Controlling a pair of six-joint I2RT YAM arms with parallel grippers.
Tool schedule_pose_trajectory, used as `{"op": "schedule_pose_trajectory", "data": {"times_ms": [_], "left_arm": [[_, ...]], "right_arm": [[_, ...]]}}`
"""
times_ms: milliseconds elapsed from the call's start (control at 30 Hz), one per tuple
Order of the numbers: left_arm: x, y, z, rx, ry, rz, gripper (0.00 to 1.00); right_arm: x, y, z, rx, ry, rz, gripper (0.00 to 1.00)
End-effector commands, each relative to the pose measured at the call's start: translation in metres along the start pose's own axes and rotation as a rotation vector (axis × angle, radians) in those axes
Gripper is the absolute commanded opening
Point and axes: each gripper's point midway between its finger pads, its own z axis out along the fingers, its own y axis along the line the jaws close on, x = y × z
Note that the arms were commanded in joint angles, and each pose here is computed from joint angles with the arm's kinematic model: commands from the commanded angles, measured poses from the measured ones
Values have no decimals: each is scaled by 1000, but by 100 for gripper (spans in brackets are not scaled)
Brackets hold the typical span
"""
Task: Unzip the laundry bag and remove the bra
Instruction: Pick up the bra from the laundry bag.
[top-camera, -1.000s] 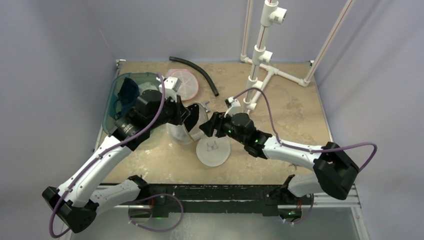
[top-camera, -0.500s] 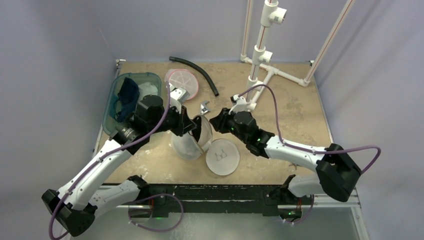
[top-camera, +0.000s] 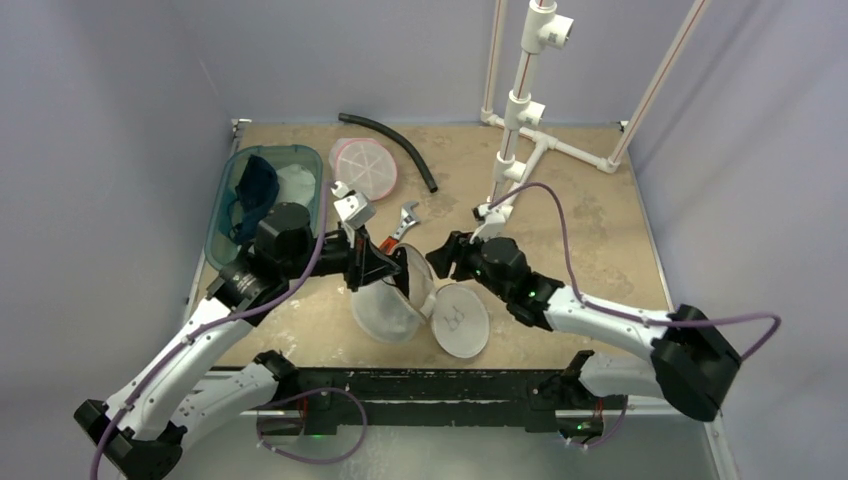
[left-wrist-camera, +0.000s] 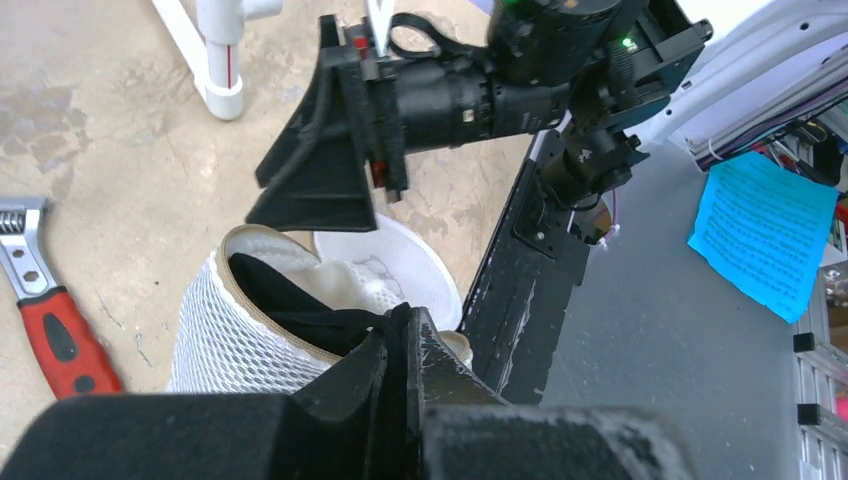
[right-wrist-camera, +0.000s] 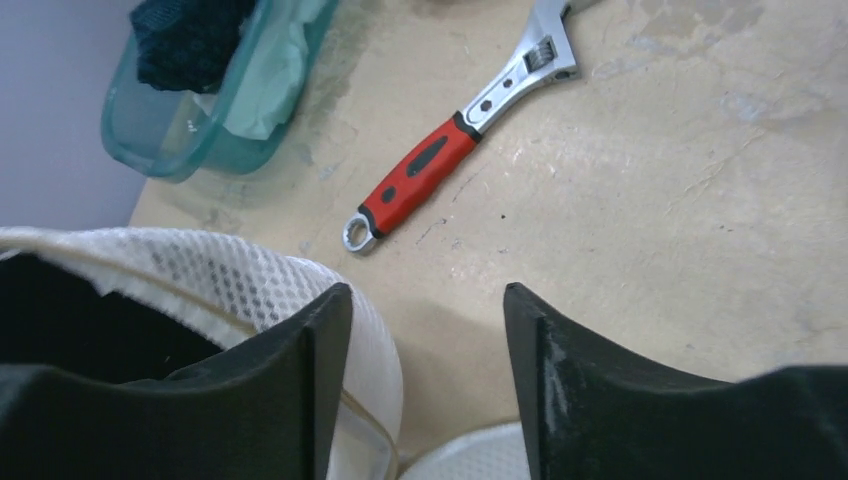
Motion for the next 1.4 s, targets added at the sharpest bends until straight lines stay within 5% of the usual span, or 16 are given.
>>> {"op": "schedule_pose_trajectory", "data": {"times_ms": [0, 233, 367, 833, 1133, 1367], "left_arm": [[-16, -10, -6, 41, -68, 127, 0], [-3, -17, -9, 99, -49, 197, 0], [6, -27, -8, 193, -63, 263, 0], [20, -32, 11, 329, -54, 216, 0], [10, -41, 4, 353, -104, 258, 0], [-15, -62, -10, 397, -202, 311, 0]], "right_arm": [[-34, 20, -31, -104, -121, -53, 65], [-47, 45, -77, -291, -187, -121, 75], [-37, 72, -80, -437, -113, -213, 76], [18, 69, -29, -484, 70, -215, 55], [39, 42, 1, -353, 116, -132, 0], [38, -20, 15, 16, 76, -24, 0]]}}
